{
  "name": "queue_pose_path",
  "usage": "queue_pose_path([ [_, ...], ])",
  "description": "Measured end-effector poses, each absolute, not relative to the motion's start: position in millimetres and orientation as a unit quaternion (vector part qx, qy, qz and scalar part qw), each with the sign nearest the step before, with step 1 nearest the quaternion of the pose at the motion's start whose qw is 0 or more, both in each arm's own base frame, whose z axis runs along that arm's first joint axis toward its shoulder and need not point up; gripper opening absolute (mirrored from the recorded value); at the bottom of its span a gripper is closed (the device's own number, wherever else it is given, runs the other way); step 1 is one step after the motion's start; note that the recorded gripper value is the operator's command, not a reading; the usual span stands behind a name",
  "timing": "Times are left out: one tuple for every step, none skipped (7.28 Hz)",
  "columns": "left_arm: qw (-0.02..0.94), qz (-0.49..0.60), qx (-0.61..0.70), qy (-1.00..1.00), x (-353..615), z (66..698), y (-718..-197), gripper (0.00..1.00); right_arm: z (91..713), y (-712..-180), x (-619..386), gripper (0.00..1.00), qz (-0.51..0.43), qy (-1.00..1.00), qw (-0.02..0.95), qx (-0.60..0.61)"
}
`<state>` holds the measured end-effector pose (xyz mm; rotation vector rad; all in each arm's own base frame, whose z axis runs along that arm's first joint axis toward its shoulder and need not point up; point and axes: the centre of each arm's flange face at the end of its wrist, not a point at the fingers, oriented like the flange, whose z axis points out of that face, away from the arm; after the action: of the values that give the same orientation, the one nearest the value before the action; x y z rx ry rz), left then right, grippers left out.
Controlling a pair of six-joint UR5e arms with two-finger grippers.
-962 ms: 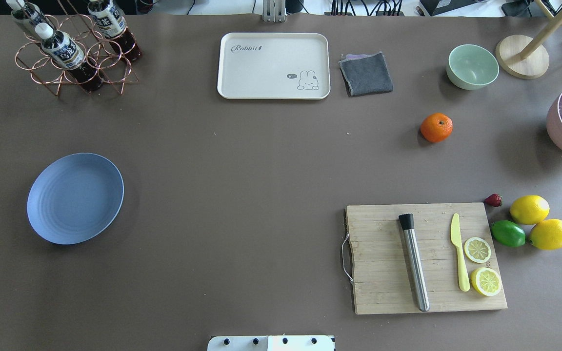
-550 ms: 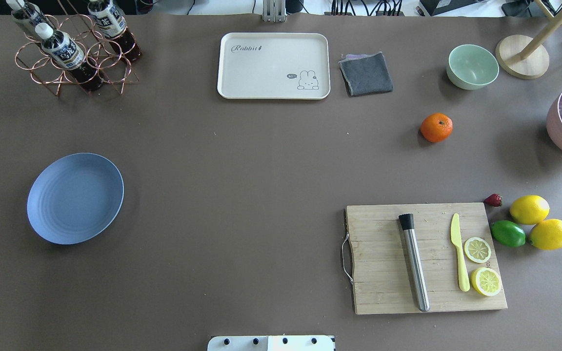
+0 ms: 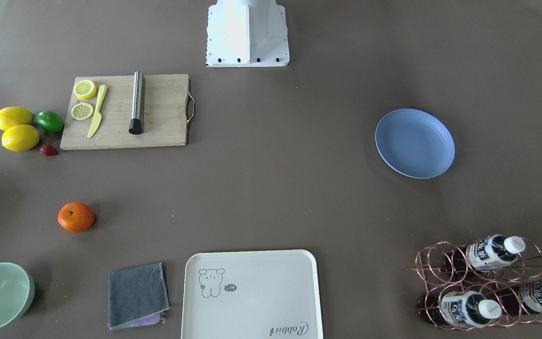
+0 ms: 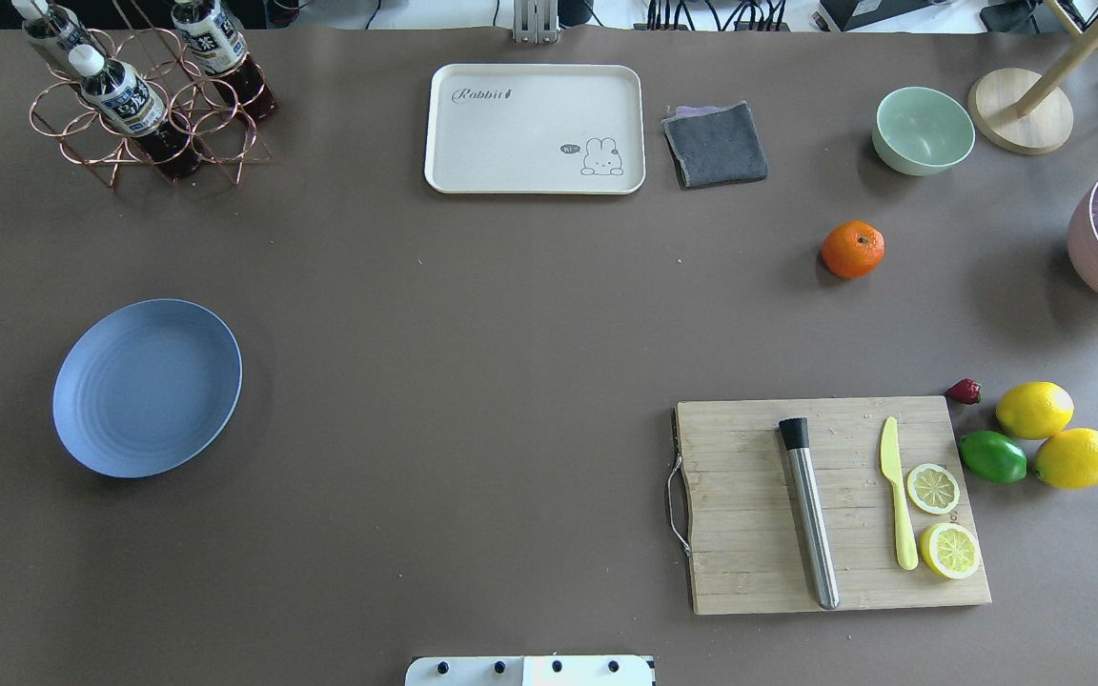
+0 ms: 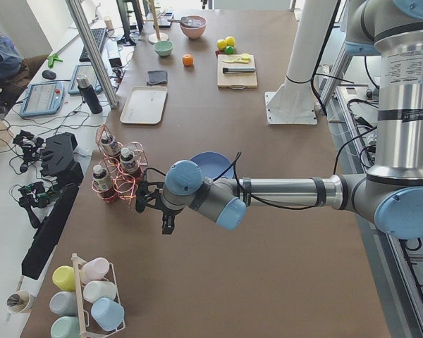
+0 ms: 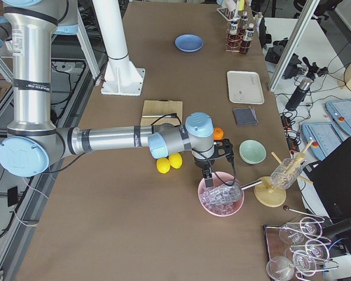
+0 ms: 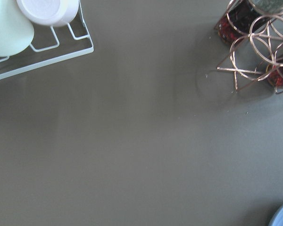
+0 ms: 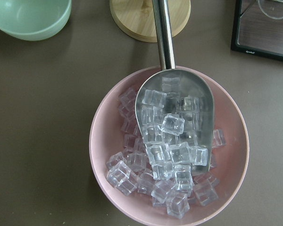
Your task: Pick orange to plate
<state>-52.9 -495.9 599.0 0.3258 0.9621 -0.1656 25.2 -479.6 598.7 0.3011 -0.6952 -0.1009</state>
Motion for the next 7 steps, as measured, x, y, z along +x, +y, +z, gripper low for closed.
queue_pose_path([
  [0.864,-0.061,0.187,0.464,-48.5,589.0,-502.5,0.98,610.7,-473.8,25.5,1.00,-0.052,-0.343,0.922,0.170],
  [0.856,-0.036,0.217,0.468,-38.8,573.2,-511.9,0.91,612.3,-472.0,24.8,1.00,-0.037,-0.353,0.917,0.180],
  [0.847,0.000,0.238,0.475,-14.8,552.7,-525.8,0.99,604.8,-473.0,21.5,1.00,-0.015,-0.372,0.910,0.179],
  [0.842,0.029,0.244,0.481,15.6,537.2,-535.5,0.99,591.1,-474.6,12.6,1.00,0.009,-0.394,0.903,0.170],
  [0.843,0.032,0.236,0.482,44.0,532.3,-538.1,0.99,572.4,-476.7,-6.4,1.00,0.032,-0.412,0.897,0.157],
  [0.849,0.015,0.220,0.481,71.4,532.0,-538.0,0.99,555.7,-479.2,-34.2,1.00,0.047,-0.424,0.893,0.144],
  [0.853,0.002,0.205,0.481,96.1,532.5,-536.0,0.99,541.9,-482.0,-64.7,1.00,0.057,-0.433,0.889,0.137],
])
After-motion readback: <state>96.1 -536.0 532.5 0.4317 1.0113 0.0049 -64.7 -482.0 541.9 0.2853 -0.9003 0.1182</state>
